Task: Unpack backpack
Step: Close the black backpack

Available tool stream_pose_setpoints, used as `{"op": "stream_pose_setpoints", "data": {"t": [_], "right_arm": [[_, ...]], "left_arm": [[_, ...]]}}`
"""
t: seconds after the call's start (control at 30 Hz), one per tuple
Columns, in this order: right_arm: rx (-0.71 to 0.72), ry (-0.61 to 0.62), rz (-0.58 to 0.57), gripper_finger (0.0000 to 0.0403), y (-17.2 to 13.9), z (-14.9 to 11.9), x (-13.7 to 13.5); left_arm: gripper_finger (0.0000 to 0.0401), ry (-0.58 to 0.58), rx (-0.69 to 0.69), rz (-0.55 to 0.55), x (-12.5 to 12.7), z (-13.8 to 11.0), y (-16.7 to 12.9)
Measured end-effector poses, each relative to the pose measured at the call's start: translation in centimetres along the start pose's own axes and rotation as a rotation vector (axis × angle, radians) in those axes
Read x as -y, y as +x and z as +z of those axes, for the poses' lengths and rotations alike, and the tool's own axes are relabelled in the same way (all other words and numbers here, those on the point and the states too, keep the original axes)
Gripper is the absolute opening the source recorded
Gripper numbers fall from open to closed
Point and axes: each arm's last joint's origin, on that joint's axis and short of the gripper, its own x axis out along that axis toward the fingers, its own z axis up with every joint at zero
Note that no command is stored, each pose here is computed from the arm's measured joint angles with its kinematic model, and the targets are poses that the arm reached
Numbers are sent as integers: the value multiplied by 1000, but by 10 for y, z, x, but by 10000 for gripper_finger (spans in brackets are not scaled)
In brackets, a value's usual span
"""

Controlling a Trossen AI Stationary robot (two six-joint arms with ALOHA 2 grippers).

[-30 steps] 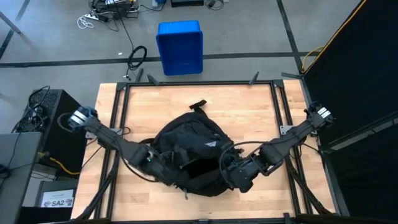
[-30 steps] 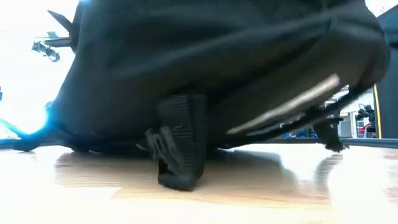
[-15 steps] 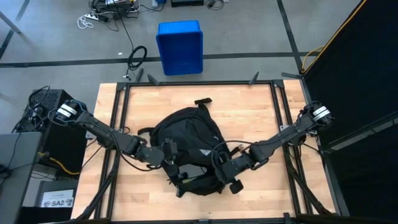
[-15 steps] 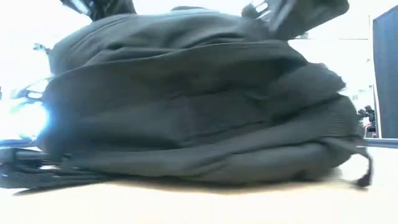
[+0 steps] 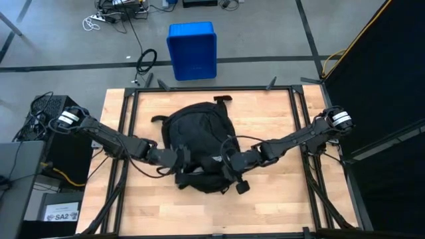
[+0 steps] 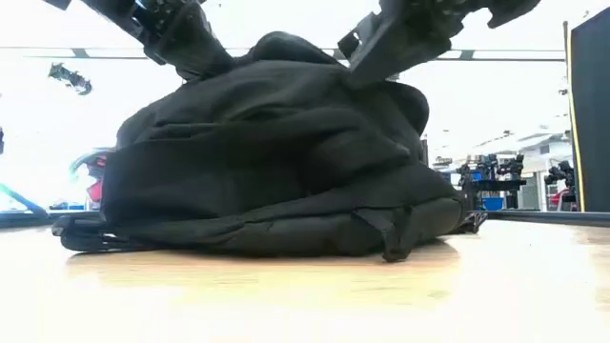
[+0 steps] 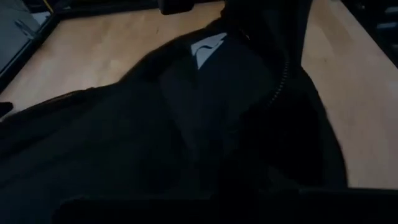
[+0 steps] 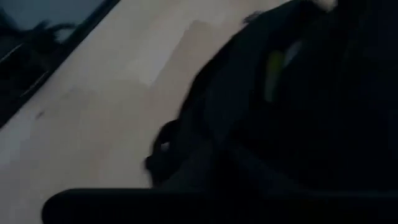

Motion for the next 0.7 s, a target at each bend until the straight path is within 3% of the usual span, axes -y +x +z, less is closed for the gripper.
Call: {"op": "stream_pose_setpoints", "data": {"t": [0.27, 0.4, 0.53, 0.7], "right_arm": [[-75, -38, 77, 104, -10, 0, -21], [-153, -36, -44, 140, -30, 15, -26], [-202, -54, -156, 148, -44, 18, -22], [-167, -33, -191, 135, -37, 20, -6]], "left_arm": [[0, 38, -2, -29, 9, -2, -3], [0, 43, 0, -40, 13, -7, -1], [0, 2, -18, -83, 17, -23, 8], [2, -42, 13, -127, 24, -30, 12]]}}
